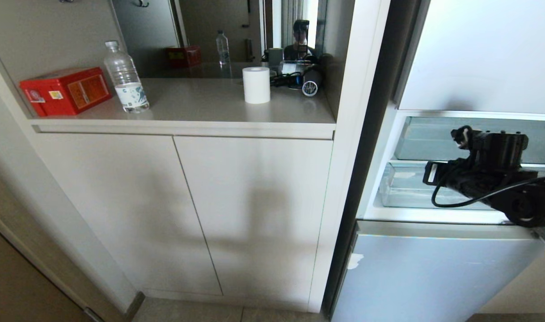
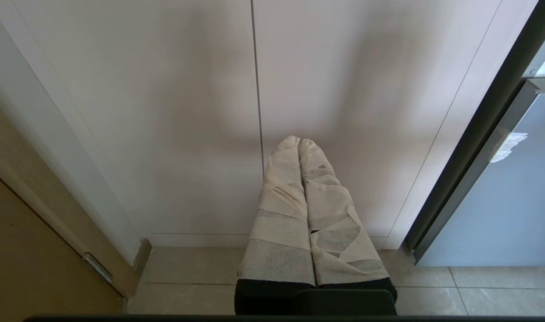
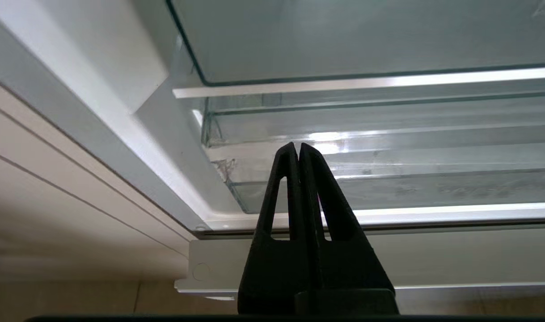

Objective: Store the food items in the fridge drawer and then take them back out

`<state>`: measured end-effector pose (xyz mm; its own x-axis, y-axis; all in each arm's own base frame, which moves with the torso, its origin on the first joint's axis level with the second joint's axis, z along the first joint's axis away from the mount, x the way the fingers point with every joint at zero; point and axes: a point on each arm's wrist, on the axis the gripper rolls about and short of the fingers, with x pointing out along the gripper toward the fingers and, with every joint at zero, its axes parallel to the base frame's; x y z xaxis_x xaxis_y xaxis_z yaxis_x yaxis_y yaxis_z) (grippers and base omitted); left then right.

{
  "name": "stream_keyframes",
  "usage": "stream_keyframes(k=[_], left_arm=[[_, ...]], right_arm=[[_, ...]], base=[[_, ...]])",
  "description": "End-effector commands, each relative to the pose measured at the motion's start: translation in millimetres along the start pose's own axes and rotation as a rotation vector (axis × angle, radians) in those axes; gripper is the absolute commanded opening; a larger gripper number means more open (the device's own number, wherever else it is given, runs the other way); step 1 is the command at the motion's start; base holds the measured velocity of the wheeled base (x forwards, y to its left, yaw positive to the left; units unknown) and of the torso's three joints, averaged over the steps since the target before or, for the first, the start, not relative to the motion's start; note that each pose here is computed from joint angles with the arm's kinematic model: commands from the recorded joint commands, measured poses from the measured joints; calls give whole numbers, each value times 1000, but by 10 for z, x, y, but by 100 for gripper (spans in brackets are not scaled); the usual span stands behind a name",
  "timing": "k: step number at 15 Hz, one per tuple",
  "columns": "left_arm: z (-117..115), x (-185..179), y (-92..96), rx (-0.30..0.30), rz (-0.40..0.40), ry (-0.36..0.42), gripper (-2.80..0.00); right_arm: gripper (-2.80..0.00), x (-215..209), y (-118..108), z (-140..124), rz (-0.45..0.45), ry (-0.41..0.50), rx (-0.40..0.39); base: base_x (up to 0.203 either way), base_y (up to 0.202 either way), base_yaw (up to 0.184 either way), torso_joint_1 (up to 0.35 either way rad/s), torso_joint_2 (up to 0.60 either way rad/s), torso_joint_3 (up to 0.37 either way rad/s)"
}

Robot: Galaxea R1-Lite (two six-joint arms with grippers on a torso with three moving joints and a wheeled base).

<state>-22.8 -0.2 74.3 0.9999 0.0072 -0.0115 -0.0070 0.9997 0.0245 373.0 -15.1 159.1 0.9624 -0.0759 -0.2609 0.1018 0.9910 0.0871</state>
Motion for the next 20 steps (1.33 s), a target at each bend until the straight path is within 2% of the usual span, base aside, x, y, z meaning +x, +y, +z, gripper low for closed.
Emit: stream_keyframes(k=[1, 3, 6, 12, 20], left_arm=[[0, 1, 0, 0, 0, 2, -280], [0, 1, 0, 1, 0, 2, -280], [0, 1, 0, 0, 0, 2, -280], [0, 1, 0, 0, 0, 2, -280], [5, 0, 0, 0, 0, -1, -280]], right_arm=[[-280, 24, -46, 114, -16, 11, 3], [-280, 52, -119, 150, -44, 84, 7], [-280, 154, -198, 152, -72, 129, 13], [-280, 521, -323, 50, -95, 140, 20], [-280, 823, -419, 27, -103, 102, 22]], base=[[0, 0, 0, 0, 0, 0], [0, 0, 0, 0, 0, 0], [0, 0, 0, 0, 0, 0], [0, 0, 0, 0, 0, 0], [0, 0, 0, 0, 0, 0]])
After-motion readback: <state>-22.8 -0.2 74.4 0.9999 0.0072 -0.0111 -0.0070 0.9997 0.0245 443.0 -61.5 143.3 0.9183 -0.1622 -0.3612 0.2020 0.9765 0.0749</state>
